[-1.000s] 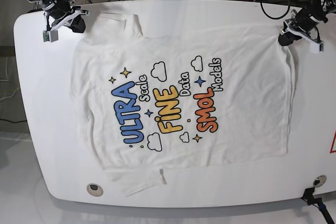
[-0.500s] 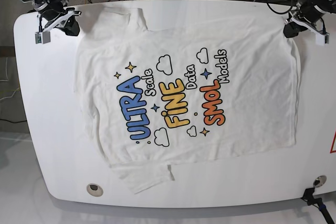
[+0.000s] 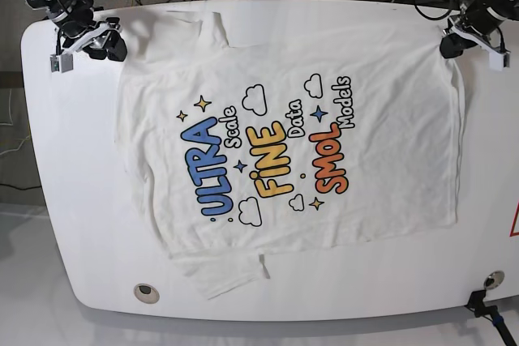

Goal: Fold the T-shirt properly
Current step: 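Pull the gripped shoulders up and back, dragging the shirt toward the robot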

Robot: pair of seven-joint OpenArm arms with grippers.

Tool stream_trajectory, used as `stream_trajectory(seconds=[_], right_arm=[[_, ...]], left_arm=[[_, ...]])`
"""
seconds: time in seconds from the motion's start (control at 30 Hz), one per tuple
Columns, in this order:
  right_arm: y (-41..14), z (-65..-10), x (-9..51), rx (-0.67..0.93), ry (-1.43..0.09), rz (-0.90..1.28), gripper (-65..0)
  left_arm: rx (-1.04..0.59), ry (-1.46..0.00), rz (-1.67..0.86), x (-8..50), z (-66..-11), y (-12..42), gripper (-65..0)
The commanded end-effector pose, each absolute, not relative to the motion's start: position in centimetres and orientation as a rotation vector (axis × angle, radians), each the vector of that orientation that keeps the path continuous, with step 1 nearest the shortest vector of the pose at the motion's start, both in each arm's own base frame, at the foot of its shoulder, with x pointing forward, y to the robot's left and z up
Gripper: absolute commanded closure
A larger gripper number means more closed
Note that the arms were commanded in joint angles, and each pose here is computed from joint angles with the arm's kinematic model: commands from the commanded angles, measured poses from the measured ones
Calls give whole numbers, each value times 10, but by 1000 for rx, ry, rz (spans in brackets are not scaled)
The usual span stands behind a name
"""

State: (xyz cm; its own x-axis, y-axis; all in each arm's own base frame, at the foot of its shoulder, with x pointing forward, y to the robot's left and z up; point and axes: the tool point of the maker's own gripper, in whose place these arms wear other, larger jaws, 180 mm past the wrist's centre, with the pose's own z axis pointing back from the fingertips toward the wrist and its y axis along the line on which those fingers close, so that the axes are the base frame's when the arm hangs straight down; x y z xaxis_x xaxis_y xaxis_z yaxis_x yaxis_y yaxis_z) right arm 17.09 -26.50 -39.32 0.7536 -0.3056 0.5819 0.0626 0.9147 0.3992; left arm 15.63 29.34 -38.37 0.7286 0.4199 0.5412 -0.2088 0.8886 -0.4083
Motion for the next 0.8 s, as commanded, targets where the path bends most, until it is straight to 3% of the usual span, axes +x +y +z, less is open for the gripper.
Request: stream_trajectory(seconds=[0.0, 0.3, 0.37, 0.47, 0.77], right_arm=[[-265, -386, 183, 372, -729, -188, -330], [-238, -403, 177, 436, -657, -150, -307], [-234, -402, 178, 444, -657, -143, -228], [-238, -402, 177, 426, -661, -152, 0], [-247, -396, 180, 402, -685, -154, 0]], left_arm=[[-328, -712, 335, 163, -373, 297, 0], [-330, -692, 337, 162, -378, 295, 0], [-329, -689, 341, 161, -379, 296, 0], [-325, -707, 350, 163, -376, 299, 0], [-316, -714, 314, 160, -368, 294, 0]])
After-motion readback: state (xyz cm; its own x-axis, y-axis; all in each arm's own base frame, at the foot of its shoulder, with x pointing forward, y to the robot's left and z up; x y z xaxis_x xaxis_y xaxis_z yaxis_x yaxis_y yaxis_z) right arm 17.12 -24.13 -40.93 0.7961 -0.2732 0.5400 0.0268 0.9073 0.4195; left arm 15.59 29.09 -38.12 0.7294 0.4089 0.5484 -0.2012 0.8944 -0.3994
